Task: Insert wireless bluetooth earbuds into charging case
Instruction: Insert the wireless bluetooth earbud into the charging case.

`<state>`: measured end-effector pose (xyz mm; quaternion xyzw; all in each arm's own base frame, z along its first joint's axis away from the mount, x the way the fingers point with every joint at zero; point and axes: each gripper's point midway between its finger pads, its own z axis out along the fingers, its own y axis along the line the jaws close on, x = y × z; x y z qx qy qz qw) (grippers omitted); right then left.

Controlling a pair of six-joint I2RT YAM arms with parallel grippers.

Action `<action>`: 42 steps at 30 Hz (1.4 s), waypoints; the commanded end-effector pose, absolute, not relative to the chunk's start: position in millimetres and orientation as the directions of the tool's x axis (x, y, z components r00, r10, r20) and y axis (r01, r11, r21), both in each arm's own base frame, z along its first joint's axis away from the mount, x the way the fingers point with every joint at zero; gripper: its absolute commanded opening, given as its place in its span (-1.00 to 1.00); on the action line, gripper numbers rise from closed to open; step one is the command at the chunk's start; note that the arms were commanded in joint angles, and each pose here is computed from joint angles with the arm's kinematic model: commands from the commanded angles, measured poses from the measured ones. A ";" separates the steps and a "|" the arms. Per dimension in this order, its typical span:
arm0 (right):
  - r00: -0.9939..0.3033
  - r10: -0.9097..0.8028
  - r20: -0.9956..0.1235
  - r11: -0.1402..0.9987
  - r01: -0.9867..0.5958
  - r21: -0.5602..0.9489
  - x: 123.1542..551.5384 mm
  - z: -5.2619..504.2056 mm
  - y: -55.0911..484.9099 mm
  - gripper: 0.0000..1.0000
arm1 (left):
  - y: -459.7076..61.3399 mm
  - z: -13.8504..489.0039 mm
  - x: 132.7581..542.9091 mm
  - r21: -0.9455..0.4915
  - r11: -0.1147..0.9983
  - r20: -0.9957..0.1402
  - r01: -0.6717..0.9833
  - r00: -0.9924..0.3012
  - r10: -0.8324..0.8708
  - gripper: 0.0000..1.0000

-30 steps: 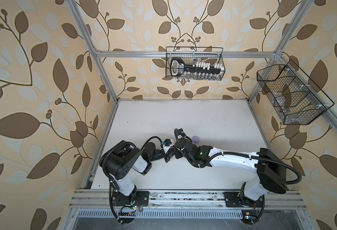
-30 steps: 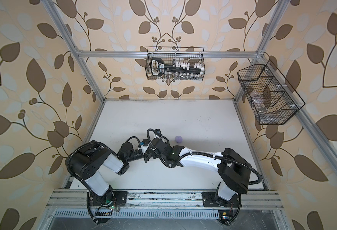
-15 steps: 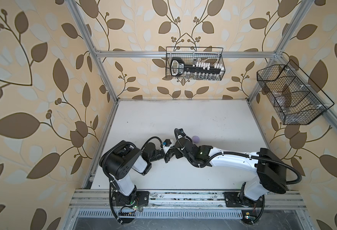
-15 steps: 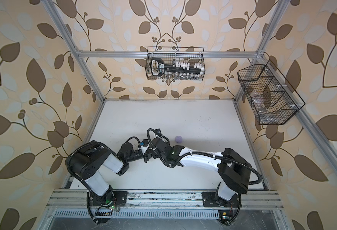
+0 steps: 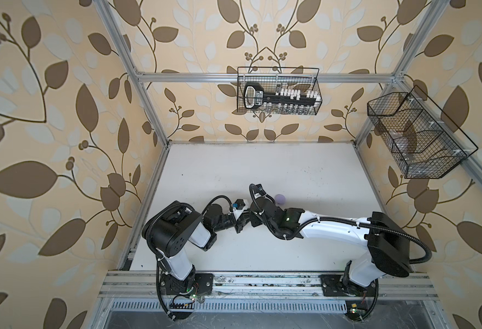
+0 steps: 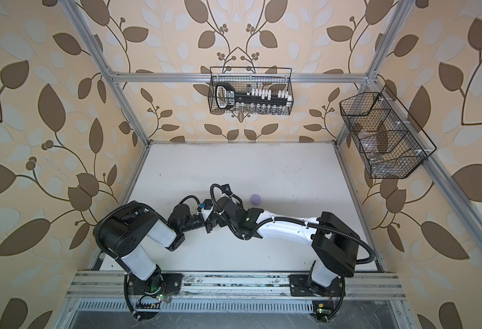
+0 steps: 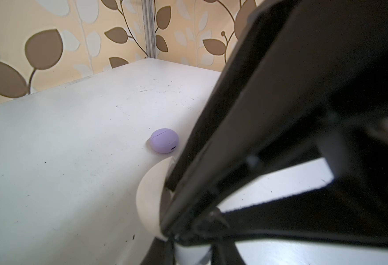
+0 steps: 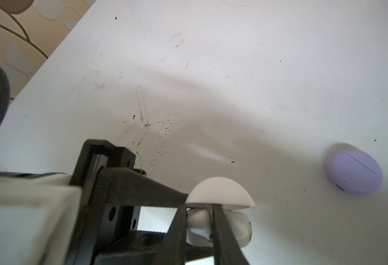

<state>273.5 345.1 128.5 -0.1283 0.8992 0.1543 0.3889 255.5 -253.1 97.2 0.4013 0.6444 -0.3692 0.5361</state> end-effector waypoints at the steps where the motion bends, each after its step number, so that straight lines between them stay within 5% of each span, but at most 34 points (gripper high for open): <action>1: -0.669 -0.114 -0.735 0.920 -0.351 0.176 268.3 127.2 341.9 -0.60 | -258.2 112.9 250.0 0.013 0.371 -0.995 0.929 -0.023 0.094 -0.93; 14: -0.669 -0.109 -0.736 0.921 -0.346 0.177 266.6 127.4 337.1 -0.58 | -258.4 112.7 249.3 0.012 0.367 -0.995 0.930 -0.024 0.094 -0.93; 27: -0.654 -0.098 -0.750 0.920 -0.347 0.182 262.8 142.5 329.8 -0.24 | -258.9 112.7 248.5 0.015 0.361 -0.995 0.933 -0.020 0.095 -0.93; 42: -0.729 -0.031 -0.683 0.912 -0.301 0.279 258.1 149.3 277.0 -0.14 | -274.0 96.7 218.3 0.110 0.256 -0.982 0.960 0.066 0.176 -0.93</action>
